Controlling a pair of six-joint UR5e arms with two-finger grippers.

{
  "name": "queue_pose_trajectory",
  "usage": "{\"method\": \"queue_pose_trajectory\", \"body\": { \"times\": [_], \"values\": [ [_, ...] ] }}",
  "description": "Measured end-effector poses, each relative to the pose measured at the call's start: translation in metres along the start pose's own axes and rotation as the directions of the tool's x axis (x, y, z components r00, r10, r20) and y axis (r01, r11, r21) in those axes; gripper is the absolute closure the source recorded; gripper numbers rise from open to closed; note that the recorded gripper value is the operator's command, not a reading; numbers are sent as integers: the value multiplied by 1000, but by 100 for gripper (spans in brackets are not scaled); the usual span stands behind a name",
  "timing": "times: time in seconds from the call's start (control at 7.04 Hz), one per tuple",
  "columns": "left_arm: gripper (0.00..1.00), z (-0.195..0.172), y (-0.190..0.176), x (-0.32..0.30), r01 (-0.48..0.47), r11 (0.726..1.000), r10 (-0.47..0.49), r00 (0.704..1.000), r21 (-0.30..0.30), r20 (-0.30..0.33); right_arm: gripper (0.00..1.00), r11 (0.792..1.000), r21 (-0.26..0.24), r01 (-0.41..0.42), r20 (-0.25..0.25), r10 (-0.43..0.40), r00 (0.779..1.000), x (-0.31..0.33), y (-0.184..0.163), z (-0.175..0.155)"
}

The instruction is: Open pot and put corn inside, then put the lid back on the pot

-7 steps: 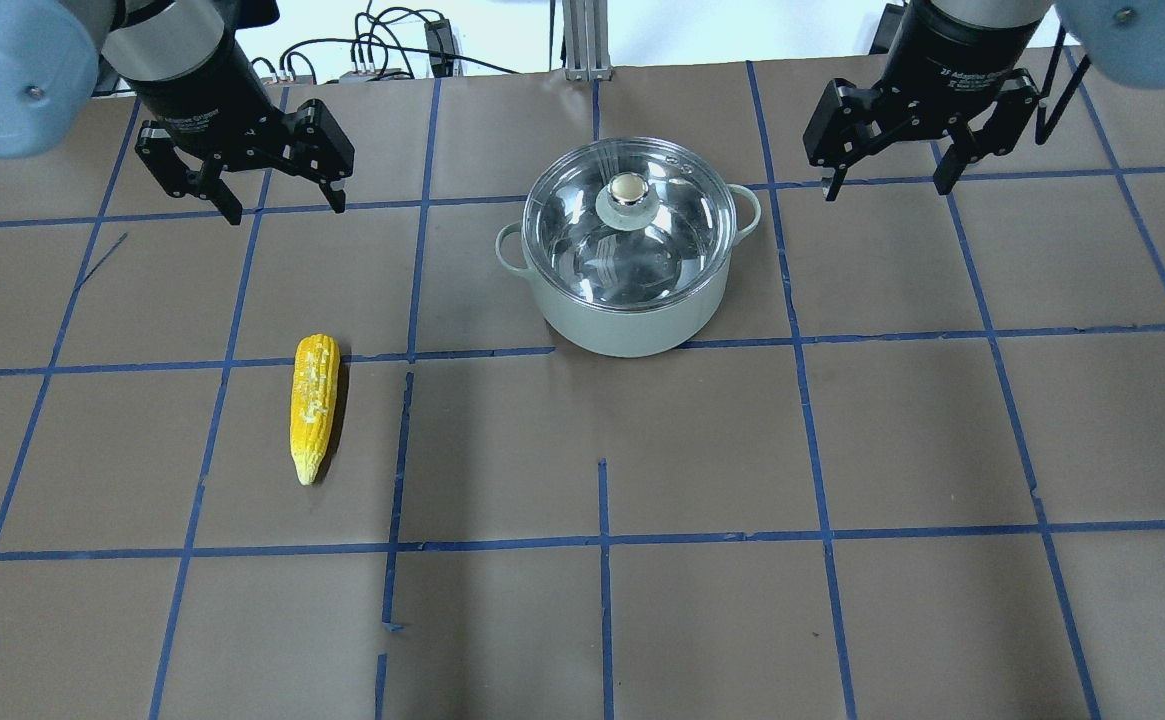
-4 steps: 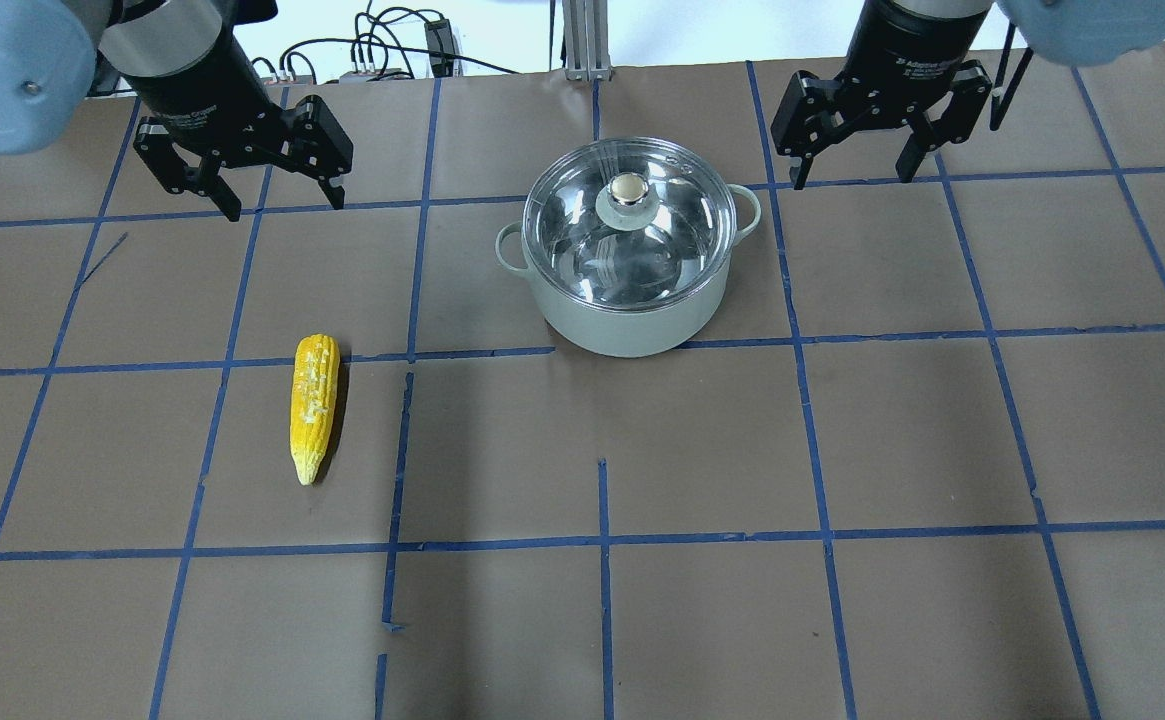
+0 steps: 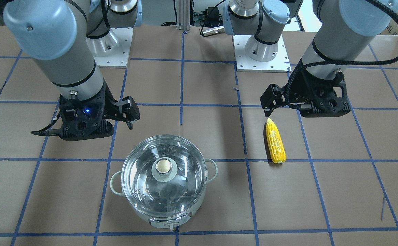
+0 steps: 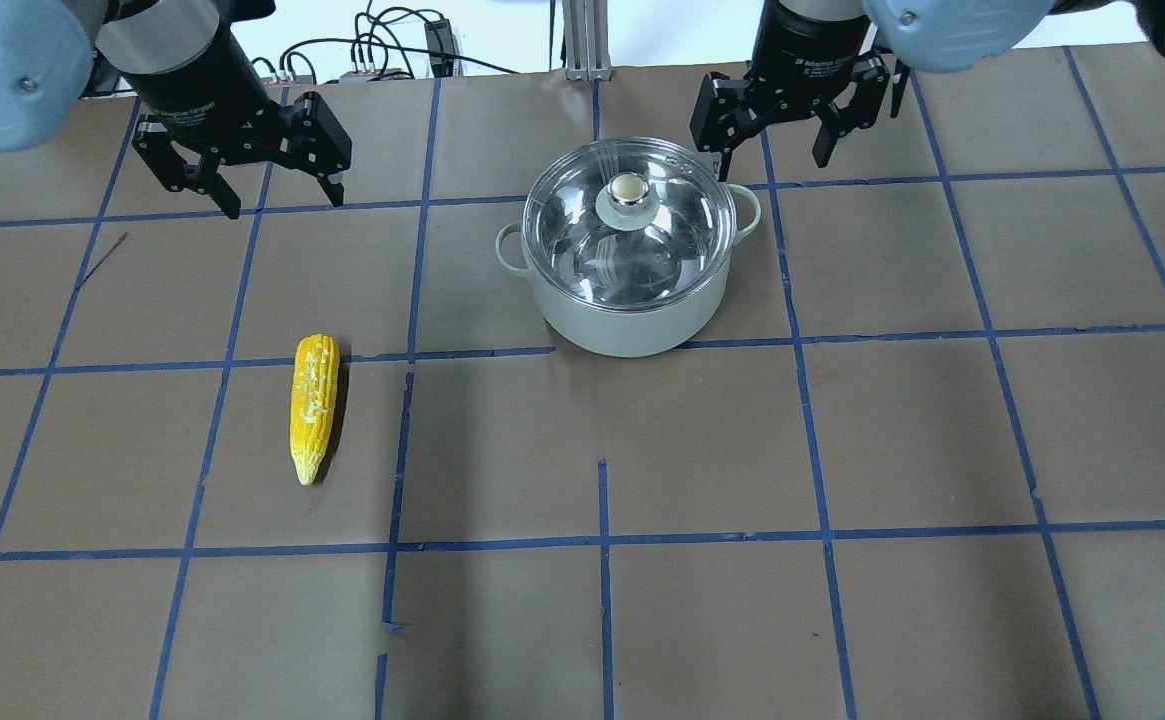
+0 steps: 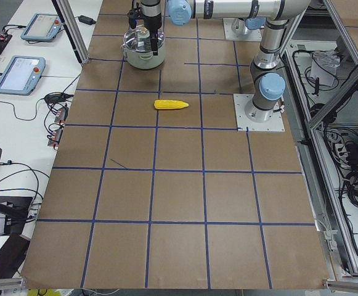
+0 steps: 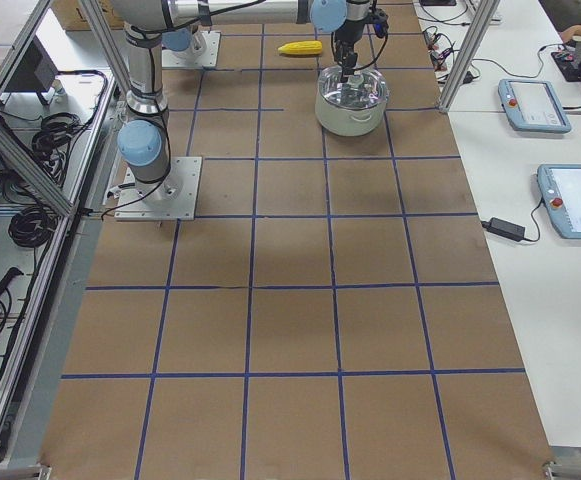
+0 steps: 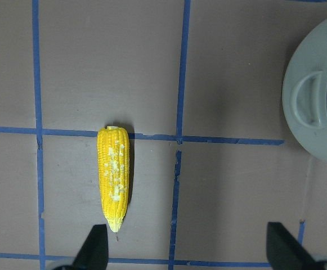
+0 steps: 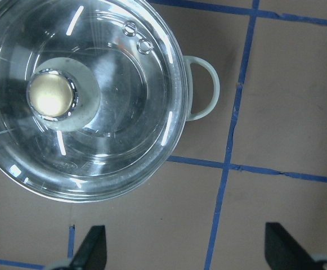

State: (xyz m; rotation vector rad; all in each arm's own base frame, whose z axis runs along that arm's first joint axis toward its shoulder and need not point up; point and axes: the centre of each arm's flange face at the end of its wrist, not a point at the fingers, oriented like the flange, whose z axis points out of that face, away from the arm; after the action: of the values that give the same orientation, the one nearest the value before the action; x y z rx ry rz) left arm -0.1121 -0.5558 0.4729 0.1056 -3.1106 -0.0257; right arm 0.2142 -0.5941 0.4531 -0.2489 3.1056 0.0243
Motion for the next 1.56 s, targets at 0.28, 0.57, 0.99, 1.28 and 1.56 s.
{"method": "queue_pose_trajectory", "body": {
  "times": [0.28,0.57,0.99,1.28,1.56],
  "values": [
    [0,-2,2,1,5,1000,-5,1000,0,-2,0,998,-5,55,-9,-55,998,-20,-15,12],
    [0,1,1,2,34,999,-34,999,-8,-11,0,990,-22,139,-7,-139,990,-43,-25,36],
    [0,-1,8,3,8,1000,-8,1000,-21,-12,0,996,-32,89,2,-89,996,-62,-30,56],
    [0,-2,6,4,14,1000,-14,1000,-14,-17,0,998,-38,-50,-3,50,999,-67,-33,63],
    [0,-2,5,3,13,1000,-13,1000,-15,-11,0,990,-28,-140,-4,140,990,-72,-43,73]
  ]
}}
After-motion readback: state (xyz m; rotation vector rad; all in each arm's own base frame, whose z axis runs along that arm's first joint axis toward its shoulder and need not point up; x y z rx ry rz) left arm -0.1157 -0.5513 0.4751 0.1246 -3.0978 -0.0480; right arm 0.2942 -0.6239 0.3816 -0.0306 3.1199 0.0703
